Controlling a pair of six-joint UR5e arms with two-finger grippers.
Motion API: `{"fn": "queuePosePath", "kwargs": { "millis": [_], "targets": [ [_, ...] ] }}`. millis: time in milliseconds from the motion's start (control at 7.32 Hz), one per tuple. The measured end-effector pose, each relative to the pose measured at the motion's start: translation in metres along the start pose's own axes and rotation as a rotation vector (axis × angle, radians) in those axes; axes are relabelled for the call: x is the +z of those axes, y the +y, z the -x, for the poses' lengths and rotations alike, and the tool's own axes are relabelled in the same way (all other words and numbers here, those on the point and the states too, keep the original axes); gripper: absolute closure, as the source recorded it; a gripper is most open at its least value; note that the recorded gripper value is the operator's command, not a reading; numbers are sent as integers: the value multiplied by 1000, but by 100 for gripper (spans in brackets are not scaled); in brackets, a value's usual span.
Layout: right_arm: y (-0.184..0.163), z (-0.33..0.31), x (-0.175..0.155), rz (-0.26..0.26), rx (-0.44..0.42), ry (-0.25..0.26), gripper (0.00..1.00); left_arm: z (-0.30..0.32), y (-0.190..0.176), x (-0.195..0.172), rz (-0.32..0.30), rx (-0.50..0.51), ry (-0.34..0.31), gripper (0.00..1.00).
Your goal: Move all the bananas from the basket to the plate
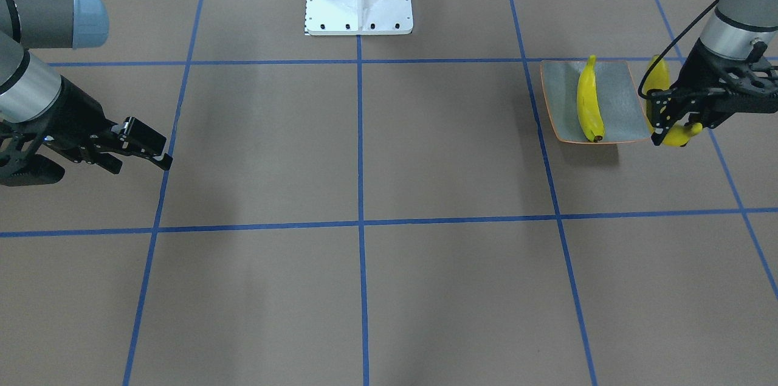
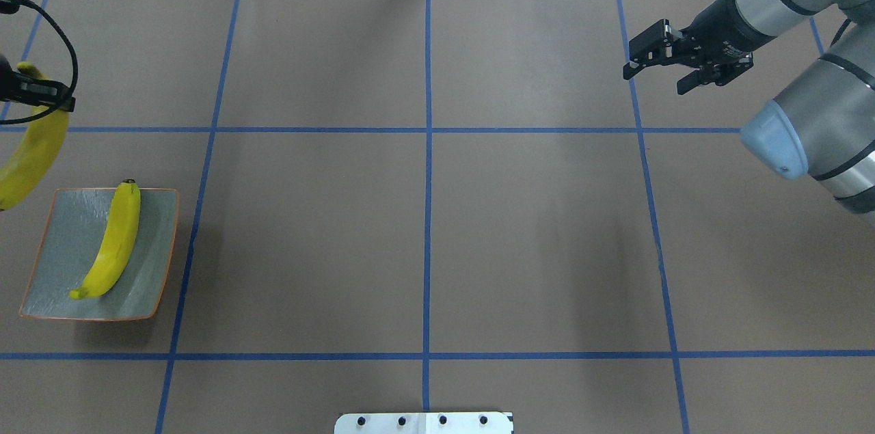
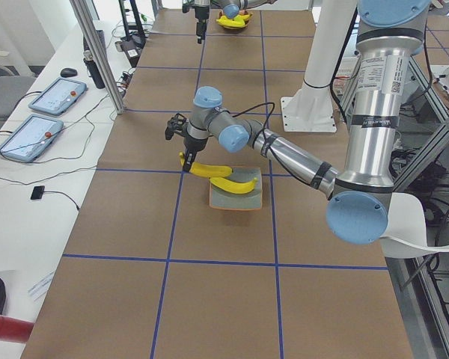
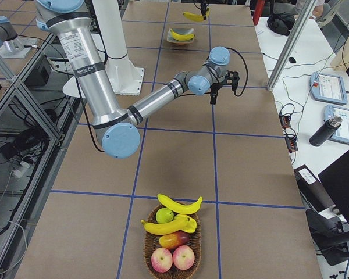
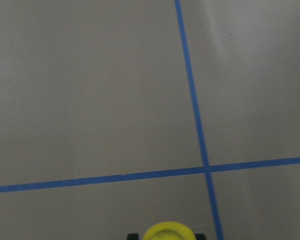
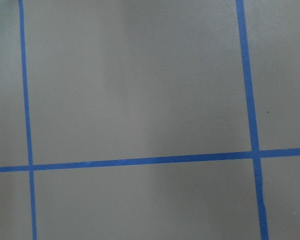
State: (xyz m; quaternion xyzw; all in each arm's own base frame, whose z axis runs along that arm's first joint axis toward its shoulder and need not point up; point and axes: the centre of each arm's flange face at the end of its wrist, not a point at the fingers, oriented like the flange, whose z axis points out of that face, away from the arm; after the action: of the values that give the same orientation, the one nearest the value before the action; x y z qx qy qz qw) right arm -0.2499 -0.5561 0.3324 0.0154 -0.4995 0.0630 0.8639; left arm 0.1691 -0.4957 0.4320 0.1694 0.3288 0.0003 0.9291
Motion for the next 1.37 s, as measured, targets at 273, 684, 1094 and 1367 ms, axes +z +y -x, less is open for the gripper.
{"fn": "queuePosePath", "kwargs": {
  "millis": [273,684,1094,1367],
  "targets": [
    [0,-9,3,-2,3,13,0,-2,16,28,44,25,-38,100],
    [1,-14,6,-9,7,26,0,-26,50,64,136,77,-39,100],
    [2,-16,5,-11,8,28,0,-25,60,83,179,50,-53,100],
    [2,-16,4,-13,7,27,0,-31,65,86,213,2,-27,100]
  ]
}}
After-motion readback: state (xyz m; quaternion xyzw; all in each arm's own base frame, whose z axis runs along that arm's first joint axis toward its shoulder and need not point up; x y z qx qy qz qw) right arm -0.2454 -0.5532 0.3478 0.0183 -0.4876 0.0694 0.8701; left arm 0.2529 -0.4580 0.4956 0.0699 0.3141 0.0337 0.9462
